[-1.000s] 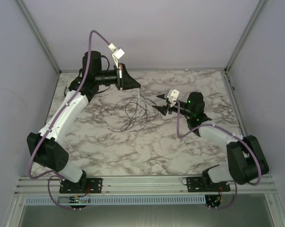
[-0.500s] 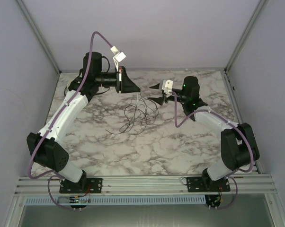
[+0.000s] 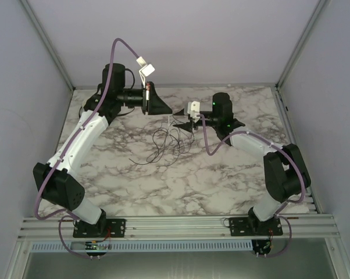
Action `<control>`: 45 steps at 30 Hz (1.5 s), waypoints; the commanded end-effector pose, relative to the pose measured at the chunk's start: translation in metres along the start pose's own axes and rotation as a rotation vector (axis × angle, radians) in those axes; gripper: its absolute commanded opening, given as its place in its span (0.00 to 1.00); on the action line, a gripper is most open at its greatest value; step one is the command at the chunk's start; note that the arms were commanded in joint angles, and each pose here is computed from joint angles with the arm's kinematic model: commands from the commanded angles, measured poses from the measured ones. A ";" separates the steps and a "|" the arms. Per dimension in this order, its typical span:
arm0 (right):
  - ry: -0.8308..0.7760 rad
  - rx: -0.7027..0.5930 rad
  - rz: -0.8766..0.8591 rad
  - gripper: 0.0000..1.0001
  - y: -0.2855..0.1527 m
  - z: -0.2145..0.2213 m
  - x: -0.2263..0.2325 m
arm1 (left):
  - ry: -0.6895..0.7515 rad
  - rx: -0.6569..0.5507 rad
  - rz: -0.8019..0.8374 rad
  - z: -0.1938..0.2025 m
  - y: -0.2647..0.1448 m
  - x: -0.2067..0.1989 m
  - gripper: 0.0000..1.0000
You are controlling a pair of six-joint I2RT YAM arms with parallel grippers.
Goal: Zip-tie the wires
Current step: Adjust the cable at the center of the board.
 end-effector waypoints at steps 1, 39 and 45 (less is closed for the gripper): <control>-0.087 -0.058 -0.040 0.45 0.013 -0.020 -0.007 | 0.034 -0.003 0.033 -0.008 -0.003 -0.007 0.00; 0.032 0.118 0.206 0.00 -0.049 -0.020 0.008 | 0.024 -0.018 -0.059 -0.007 -0.011 0.006 0.00; 0.057 0.028 0.264 0.00 -0.056 -0.040 0.004 | 0.014 -0.018 -0.063 -0.002 -0.011 0.009 0.00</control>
Point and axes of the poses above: each gripper's point midway between its finger pads, its own y axis out along the fingers, its own x axis along the line the jaws close on, z = x × y, the point moved 4 cm from there along -y, back along the fingers, and after that the axes turned 1 degree about -y, right-handed, at the moved point
